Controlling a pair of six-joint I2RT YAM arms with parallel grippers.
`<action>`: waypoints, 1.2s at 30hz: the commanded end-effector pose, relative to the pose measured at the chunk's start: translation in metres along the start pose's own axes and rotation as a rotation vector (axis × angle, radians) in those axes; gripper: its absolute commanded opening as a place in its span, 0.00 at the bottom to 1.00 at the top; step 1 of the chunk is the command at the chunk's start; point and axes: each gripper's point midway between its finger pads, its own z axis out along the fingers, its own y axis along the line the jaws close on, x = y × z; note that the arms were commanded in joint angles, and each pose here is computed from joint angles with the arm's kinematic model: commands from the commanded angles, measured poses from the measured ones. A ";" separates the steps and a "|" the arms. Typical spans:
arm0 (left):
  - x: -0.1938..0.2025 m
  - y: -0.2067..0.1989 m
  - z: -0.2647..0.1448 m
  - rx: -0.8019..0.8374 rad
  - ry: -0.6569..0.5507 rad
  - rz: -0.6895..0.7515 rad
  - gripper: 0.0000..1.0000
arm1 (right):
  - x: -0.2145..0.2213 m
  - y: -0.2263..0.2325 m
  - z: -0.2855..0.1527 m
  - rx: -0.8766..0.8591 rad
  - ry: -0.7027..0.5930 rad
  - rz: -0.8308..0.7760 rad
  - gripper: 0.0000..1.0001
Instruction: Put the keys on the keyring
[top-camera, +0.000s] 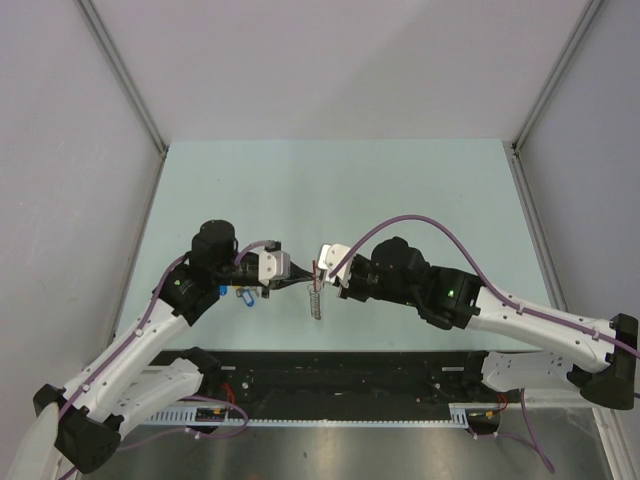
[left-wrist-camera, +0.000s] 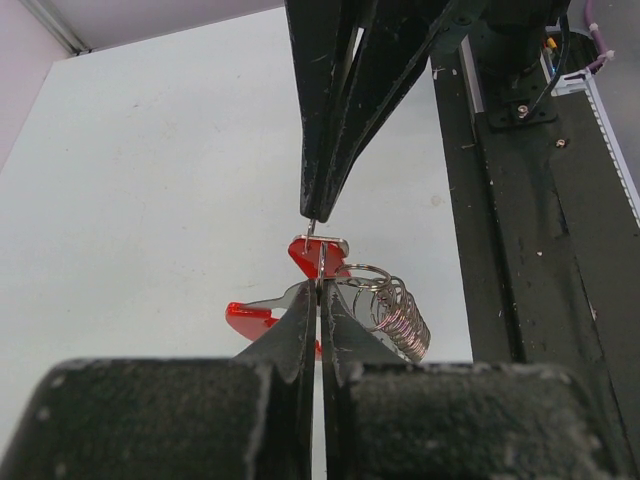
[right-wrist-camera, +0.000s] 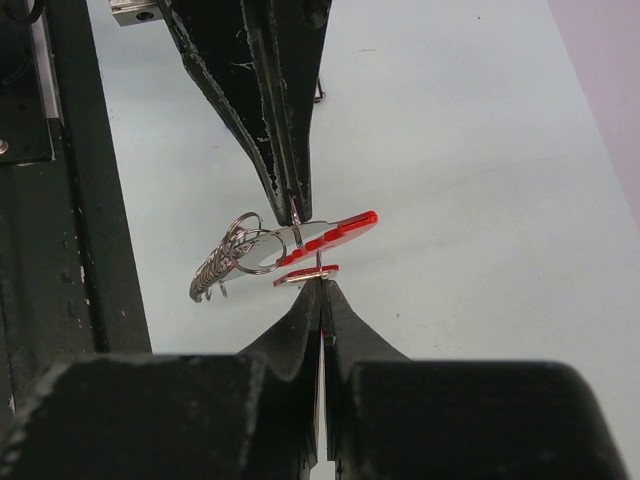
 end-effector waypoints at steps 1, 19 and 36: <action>-0.013 0.003 -0.001 -0.009 -0.041 0.048 0.00 | -0.018 0.000 -0.006 -0.012 -0.065 0.003 0.00; -0.011 0.003 0.001 -0.004 -0.035 0.037 0.00 | -0.018 0.002 -0.005 -0.025 -0.066 0.001 0.00; -0.010 0.006 -0.001 -0.037 -0.035 0.042 0.00 | -0.018 0.001 -0.007 -0.015 -0.062 0.002 0.00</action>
